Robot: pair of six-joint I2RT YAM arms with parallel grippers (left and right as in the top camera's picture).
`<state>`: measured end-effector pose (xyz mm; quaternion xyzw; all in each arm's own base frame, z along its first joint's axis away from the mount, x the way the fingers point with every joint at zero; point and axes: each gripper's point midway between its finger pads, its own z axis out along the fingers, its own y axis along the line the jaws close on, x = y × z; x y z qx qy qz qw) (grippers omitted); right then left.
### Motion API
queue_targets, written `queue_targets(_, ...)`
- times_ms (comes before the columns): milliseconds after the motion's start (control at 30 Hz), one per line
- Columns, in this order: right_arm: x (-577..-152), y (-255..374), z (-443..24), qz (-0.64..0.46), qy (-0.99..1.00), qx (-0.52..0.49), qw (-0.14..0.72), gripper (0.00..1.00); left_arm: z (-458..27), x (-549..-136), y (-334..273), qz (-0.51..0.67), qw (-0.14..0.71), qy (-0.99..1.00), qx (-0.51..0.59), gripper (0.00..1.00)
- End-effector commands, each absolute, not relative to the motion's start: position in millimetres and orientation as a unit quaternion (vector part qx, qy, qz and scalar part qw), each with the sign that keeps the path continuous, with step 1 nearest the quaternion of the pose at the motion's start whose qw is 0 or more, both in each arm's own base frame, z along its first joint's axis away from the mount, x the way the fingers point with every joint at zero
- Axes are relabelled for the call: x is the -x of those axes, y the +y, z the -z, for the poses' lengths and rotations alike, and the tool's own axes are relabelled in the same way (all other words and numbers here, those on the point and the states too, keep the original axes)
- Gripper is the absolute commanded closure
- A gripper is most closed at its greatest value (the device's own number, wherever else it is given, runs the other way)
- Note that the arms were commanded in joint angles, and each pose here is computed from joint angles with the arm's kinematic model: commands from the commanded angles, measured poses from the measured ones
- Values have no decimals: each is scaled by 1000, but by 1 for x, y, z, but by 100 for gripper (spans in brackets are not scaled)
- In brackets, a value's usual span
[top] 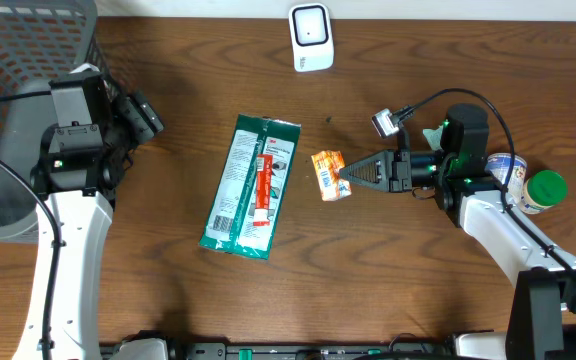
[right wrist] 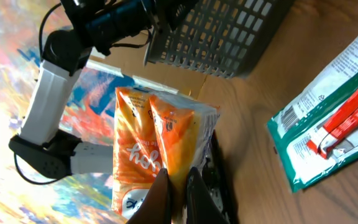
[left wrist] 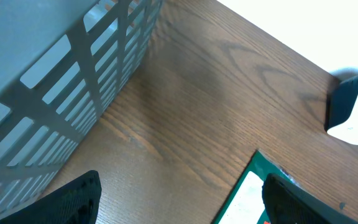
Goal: Scan the item barcode
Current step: 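Carry the orange box up toward the scanner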
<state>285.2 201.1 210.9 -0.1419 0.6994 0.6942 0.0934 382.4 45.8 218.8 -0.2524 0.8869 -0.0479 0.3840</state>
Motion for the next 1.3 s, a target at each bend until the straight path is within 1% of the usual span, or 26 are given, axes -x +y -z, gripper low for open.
queue_targets(0, -279, 199, -223, -700, 693, 149, 88, 99, -222, -384, 49, 43, 388, 885, 255, 16)
queue_targets(133, -278, 199, -227, -699, 691, 159, 99, 99, -222, -384, 49, 43, 388, 885, 255, 16)
queue_targets(233, -282, 200, -229, -686, 682, 202, 153, 99, -222, -384, 49, 43, 387, 885, 255, 16)
queue_targets(300, -297, 200, -223, -668, 702, 174, 176, 99, -222, -384, 49, 43, 388, 885, 255, 16)
queue_targets(400, -319, 195, -230, -650, 715, 146, 213, 99, -222, -384, 49, 43, 388, 885, 255, 16)
queue_targets(467, -353, 183, -232, -614, 739, 85, 264, 99, -222, -384, 49, 43, 387, 885, 255, 16)
queue_targets(533, -388, 163, -213, -547, 776, -10, 312, 99, -222, -384, 49, 43, 388, 885, 255, 16)
queue_targets(600, -403, 149, -193, -490, 802, -56, 337, 99, -222, -384, 49, 43, 387, 885, 255, 16)
queue_targets(633, -410, 139, -176, -434, 825, -66, 356, 99, -222, -384, 49, 43, 388, 885, 255, 16)
queue_targets(700, -409, 126, -147, -346, 863, -65, 363, 99, -222, -384, 49, 43, 387, 885, 255, 16)
queue_targets(733, -407, 122, -138, -319, 874, -59, 361, 99, -222, -384, 49, 43, 388, 885, 255, 16)
queue_targets(767, -402, 116, -126, -279, 893, -53, 350, 99, -222, -384, 49, 43, 388, 885, 255, 16)
queue_targets(833, -394, 101, -120, -210, 924, -39, 316, 99, -222, -384, 49, 43, 388, 885, 255, 16)
queue_targets(900, -393, 93, -134, -177, 936, -24, 302, 99, -222, -384, 49, 43, 388, 885, 255, 16)
queue_targets(967, -393, 84, -162, -136, 946, -11, 295, 99, -222, -384, 49, 43, 387, 885, 255, 16)
queue_targets(1033, -393, 71, -202, -82, 951, -3, 298, 99, -222, -384, 49, 43, 388, 885, 255, 16)
queue_targets(1133, -393, 50, -288, 28, 941, -11, 338, 99, -222, -384, 49, 43, 388, 885, 255, 16)
queue_targets(1200, -397, 53, -328, 54, 929, -5, 366, 99, -222, -384, 49, 43, 388, 885, 255, 16)
queue_targets(1233, -407, 67, -361, 62, 917, 19, 393, 99, -222, -384, 49, 43, 388, 885, 255, 16)
queue_targets(1267, -413, 72, -372, 70, 912, 26, 404, 99, -222, -384, 49, 43, 388, 885, 255, 16)
